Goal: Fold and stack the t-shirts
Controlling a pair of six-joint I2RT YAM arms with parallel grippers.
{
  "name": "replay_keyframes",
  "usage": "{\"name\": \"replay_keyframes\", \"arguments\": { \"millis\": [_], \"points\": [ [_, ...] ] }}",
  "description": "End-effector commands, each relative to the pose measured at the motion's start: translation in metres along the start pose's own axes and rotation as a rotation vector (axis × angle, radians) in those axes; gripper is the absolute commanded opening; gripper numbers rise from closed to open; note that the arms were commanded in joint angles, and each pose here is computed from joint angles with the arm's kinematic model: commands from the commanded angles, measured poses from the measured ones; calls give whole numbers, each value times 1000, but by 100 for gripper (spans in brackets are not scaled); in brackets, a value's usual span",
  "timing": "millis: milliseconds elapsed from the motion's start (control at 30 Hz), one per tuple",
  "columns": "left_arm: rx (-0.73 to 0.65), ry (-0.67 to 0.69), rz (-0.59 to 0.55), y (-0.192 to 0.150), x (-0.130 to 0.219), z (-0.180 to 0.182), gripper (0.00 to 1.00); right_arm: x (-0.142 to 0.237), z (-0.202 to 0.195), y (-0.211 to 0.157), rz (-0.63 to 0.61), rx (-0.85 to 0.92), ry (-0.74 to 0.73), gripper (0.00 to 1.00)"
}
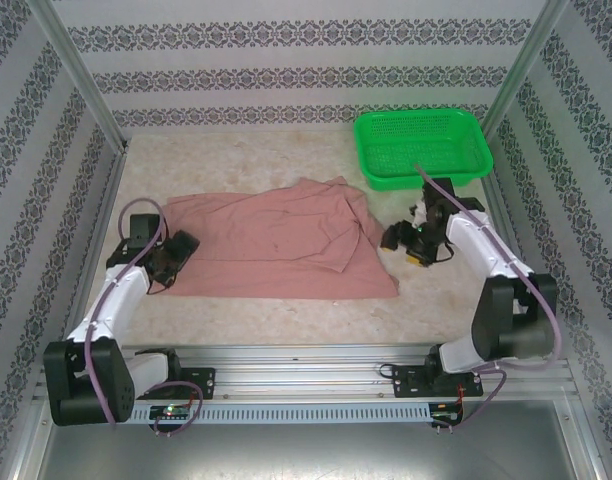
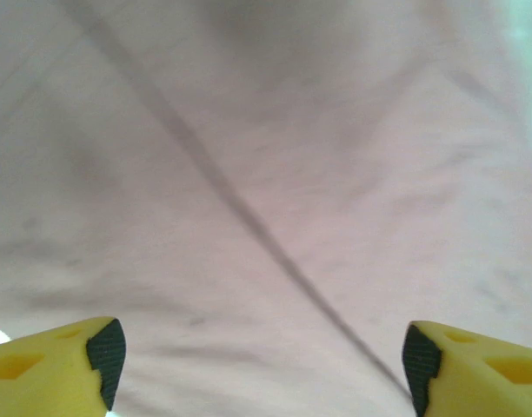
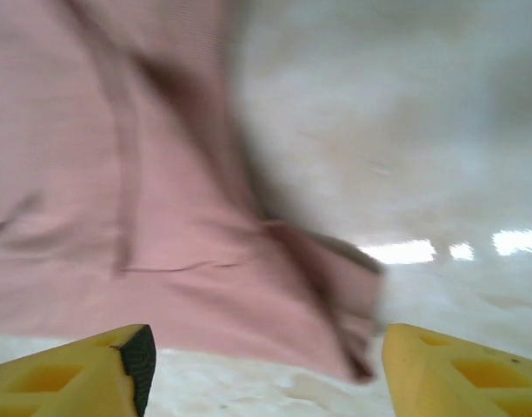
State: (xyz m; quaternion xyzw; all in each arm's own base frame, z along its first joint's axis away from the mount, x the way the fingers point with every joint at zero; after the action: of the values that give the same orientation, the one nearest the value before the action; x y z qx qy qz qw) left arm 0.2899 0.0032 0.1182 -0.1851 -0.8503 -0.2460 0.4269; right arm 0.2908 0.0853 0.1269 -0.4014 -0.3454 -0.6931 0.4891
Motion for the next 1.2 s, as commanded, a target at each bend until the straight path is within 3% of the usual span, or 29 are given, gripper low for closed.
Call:
{"name": "replay_keyframes", "arguments": {
  "millis": [0,100,233,367,600,900,1167],
  "points": [
    [-116,-92,-27,3,26,-42,88,2,57,-14,46,142,123,71],
    [-250,-187,-84,6,51,-83,90,-14,78,-26,104,242,105,70],
    [-395,-326,-167,10,90,-125,92,-45,78,-45,220,364,-30,68],
    [-448,-420,-232,12,124,-143,94,-69,67,-57,327,284,-116,64],
    [-491,-437,-296,9,142,-133,100,-95,71,-57,342,144,-74,62],
    [-570,-373,-375,15,162,-121,100,-121,66,-52,368,89,-94,57],
    [-585,-364,-377,14,164,-117,100,-128,75,-36,324,75,-76,45]
  ]
}}
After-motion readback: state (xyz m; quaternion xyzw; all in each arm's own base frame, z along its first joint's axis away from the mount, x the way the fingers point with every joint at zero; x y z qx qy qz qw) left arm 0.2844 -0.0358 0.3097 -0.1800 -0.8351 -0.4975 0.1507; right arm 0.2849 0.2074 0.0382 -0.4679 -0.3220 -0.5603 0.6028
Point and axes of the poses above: each hand's point on the last joint's axis, 136 mm out from that joint toward the fingers, its own x axis back along the fingers, its own z axis along the line the jaws close on, y = z × x, the point moved 1 cm from there along x, back along the fingers
